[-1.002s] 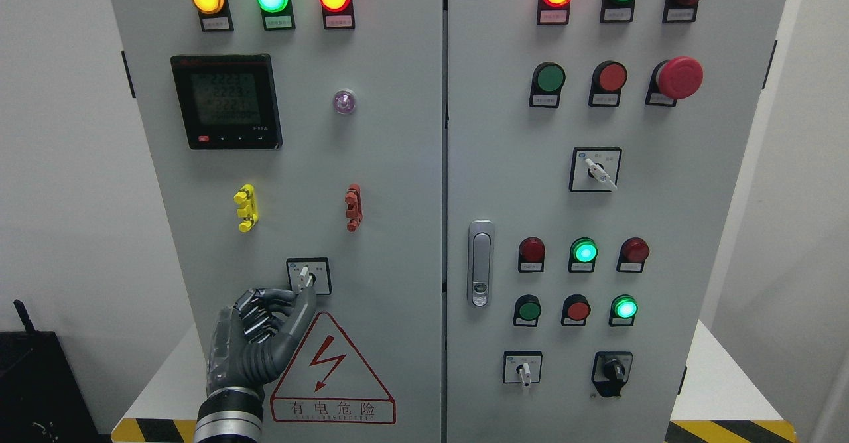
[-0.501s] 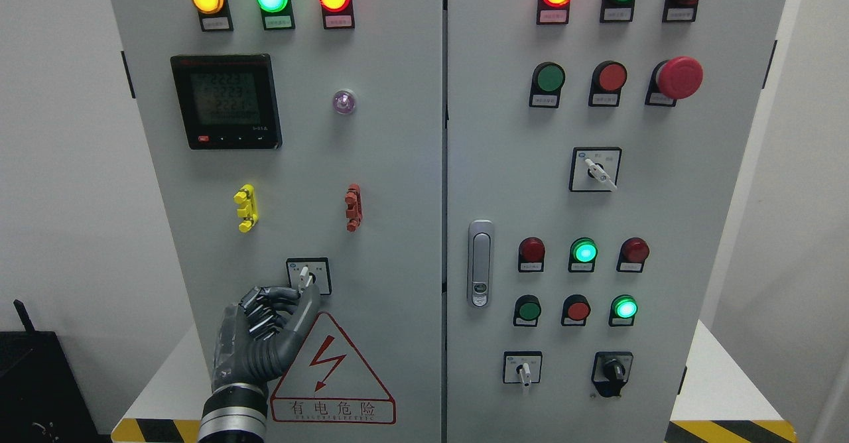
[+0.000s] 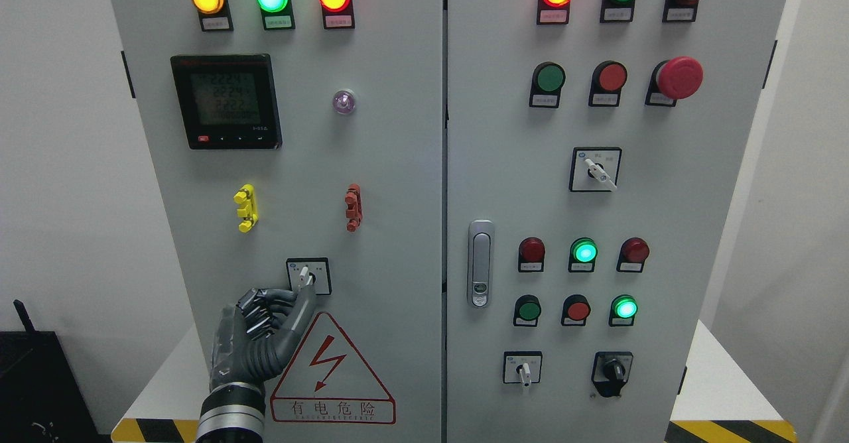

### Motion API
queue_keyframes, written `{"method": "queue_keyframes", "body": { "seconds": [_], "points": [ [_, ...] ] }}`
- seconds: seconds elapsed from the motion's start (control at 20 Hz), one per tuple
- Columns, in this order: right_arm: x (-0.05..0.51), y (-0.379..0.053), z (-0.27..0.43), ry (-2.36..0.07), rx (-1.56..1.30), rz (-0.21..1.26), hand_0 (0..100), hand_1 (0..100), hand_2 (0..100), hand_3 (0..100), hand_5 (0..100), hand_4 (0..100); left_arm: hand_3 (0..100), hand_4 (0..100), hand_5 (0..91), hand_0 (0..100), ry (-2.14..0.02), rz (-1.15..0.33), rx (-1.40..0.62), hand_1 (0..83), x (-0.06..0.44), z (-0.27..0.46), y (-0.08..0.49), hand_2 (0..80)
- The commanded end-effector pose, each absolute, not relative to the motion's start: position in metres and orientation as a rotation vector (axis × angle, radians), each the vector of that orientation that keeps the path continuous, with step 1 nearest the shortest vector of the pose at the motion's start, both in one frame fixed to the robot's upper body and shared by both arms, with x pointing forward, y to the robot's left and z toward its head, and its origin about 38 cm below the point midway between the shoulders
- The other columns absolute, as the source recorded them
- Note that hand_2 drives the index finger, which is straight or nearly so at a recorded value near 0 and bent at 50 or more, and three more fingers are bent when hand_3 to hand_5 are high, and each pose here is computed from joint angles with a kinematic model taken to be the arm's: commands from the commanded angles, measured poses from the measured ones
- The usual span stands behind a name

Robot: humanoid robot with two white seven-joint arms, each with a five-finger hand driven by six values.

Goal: Turn on light switch 1

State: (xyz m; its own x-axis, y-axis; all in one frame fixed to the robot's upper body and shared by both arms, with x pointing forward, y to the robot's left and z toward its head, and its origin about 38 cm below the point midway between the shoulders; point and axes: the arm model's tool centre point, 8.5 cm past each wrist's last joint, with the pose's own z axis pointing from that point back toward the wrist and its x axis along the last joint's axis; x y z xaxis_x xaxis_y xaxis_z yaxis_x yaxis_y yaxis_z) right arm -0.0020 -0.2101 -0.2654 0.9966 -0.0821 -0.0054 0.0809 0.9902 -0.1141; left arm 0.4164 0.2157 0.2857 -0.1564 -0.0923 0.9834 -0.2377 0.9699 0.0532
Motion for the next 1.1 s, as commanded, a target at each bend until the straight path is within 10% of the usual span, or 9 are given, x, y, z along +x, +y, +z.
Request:
{"method": "queue_keyframes", "body": {
  "seconds": [0.0, 1.05],
  "points": [
    [-0.0020, -0.2101, -0.2654, 0.010, -0.114, -0.081, 30, 0, 0, 0, 0, 0, 75, 88, 81.8, 20, -1.722, 0.149, 0.258, 65.3, 0.4172, 0.2849, 0.2224, 54.9],
    [-0.0020, -0.2101, -0.2654, 0.010, -0.114, -0.081, 30, 0, 0, 0, 0, 0, 76, 89, 82.4, 22, -1.731, 0.156, 0.262, 63.1, 0.4185, 0.2895, 0.2217, 55.6]
  ]
}}
